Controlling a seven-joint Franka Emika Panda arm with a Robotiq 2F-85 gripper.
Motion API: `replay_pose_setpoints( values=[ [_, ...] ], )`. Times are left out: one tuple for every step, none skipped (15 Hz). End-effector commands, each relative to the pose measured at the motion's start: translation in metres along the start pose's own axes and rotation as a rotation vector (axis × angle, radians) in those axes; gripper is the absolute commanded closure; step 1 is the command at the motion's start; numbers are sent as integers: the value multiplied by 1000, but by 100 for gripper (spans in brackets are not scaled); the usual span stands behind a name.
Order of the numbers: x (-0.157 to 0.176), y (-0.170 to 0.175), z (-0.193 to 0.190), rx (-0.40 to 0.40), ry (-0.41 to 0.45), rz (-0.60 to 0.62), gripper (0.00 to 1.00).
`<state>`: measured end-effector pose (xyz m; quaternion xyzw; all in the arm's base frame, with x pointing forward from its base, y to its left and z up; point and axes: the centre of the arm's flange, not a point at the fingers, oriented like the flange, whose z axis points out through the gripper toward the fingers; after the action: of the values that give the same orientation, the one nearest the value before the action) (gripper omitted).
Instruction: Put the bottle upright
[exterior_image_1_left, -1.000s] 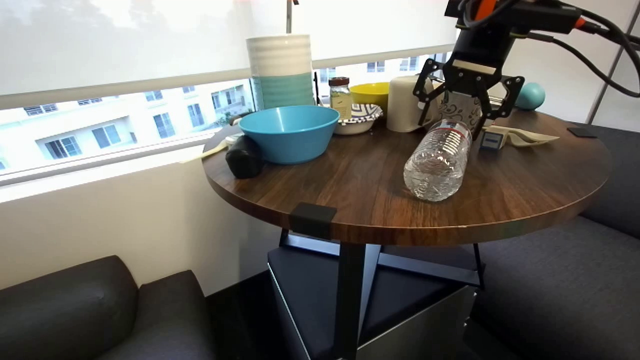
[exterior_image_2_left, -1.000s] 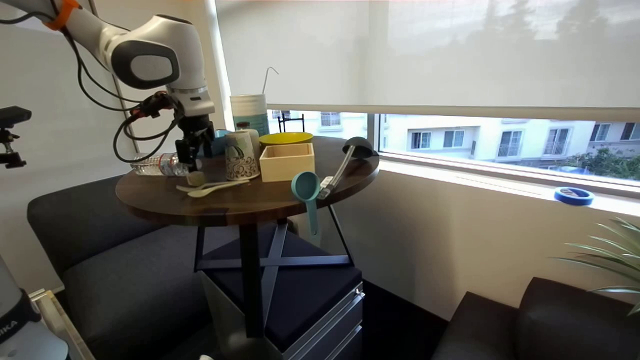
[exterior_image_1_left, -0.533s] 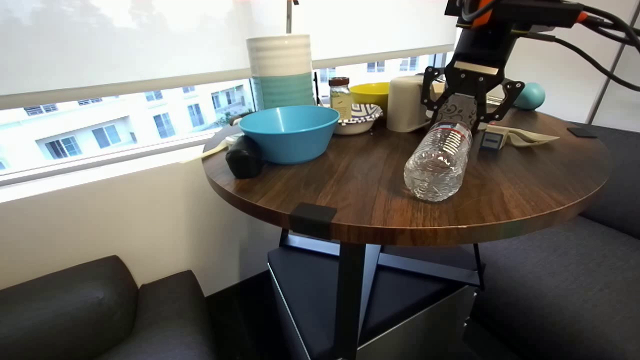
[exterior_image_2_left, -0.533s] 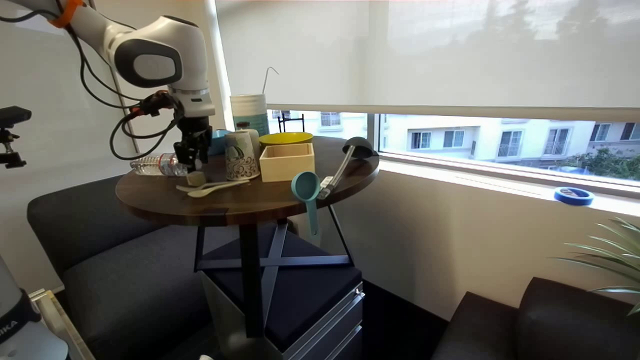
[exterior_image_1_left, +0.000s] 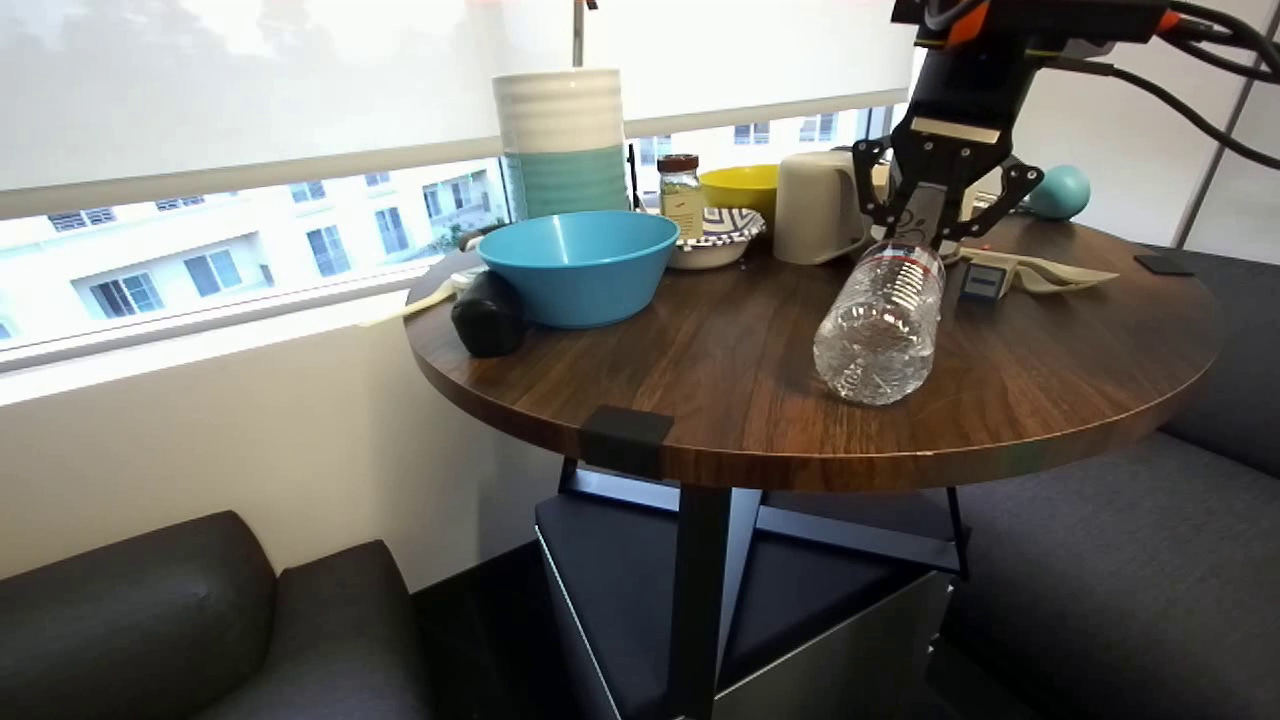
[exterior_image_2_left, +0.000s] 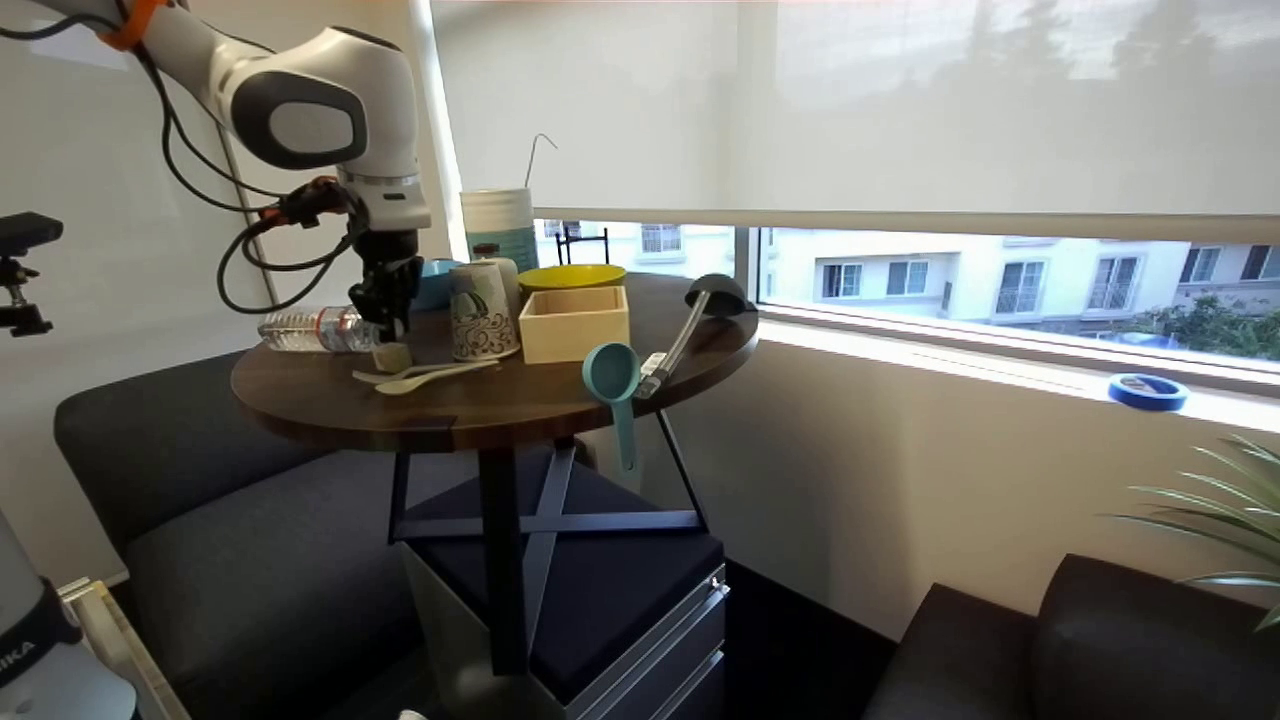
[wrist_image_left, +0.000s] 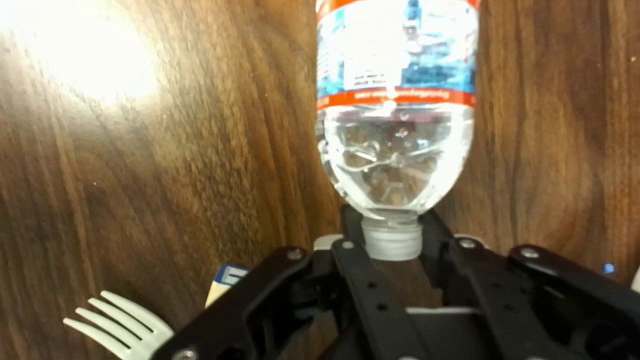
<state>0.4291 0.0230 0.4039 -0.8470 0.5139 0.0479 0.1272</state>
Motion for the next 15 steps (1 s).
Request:
replay_pose_setpoints(
  values=[
    [-4,-5,-11,1,-21,11,92],
    [-7,-5,-12,0,-20,8,92],
    [-9,-5,-14,0,-18,5,92],
    [-12,-6,-16,2,-14,2,92],
    [-15,-7,-18,8,-9,-3,92],
    [-19,-8,-21,10,3,-12,92],
    [-25,-10,-26,16,18,-28,92],
    [-31,-12,-30,18,36,-43,92],
    [-38,-14,-35,24,56,-65,92],
    [-45,-17,-40,26,76,-82,92],
    [-52,-19,-45,32,102,-99,92],
    [-58,-21,-50,35,128,-114,92],
    [-63,-22,-55,38,164,-129,92],
    [-70,-24,-61,46,189,-147,92],
    [-75,-24,-65,46,222,-162,92]
  ],
)
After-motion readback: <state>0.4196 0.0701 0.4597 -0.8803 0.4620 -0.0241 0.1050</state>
